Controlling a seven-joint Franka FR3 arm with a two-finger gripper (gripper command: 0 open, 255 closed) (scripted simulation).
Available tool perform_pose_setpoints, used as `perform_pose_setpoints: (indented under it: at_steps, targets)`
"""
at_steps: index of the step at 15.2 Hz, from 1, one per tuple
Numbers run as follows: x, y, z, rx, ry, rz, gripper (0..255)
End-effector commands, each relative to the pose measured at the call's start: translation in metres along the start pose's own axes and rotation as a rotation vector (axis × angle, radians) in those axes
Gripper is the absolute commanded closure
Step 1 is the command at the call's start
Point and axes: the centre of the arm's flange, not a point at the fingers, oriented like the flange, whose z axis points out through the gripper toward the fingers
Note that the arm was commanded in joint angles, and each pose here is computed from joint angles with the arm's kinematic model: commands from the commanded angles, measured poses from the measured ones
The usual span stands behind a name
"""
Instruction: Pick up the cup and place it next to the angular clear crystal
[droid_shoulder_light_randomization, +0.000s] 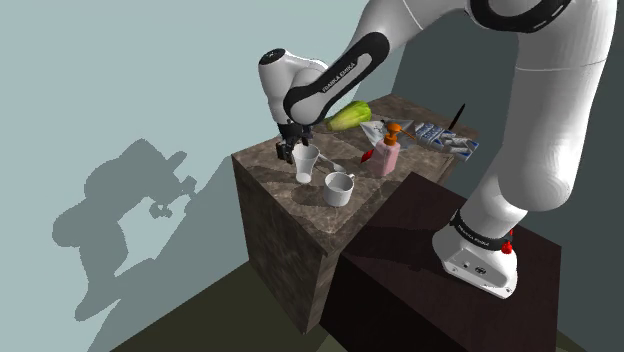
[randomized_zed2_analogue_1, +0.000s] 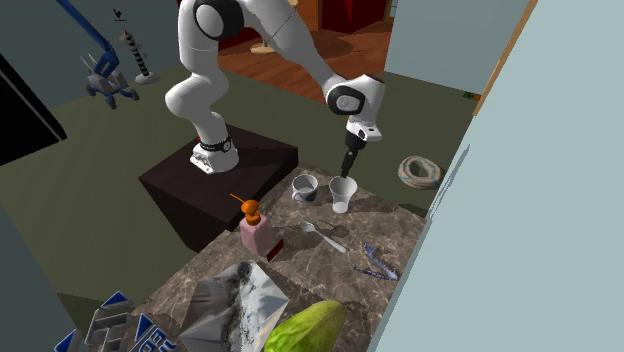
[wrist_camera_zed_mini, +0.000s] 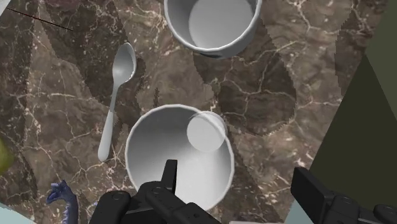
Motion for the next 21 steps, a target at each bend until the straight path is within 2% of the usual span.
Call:
perform_pose_setpoints:
  at_steps: [1,8,15,16,21]
  targets:
    - [0.009,-0.003,0.013,-0.008,0.002,0.0,0]
    - [0.009,-0.003,0.047,-0.008,0.002,0.0,0]
    - [0.009,-0.003,0.047,-0.008,0.002,0.0,0]
    - [0.009,-0.003,0.047,-0.008,0.002,0.0,255]
    - [0.009,-0.003,0.047,-0.008,0.002,0.0,255]
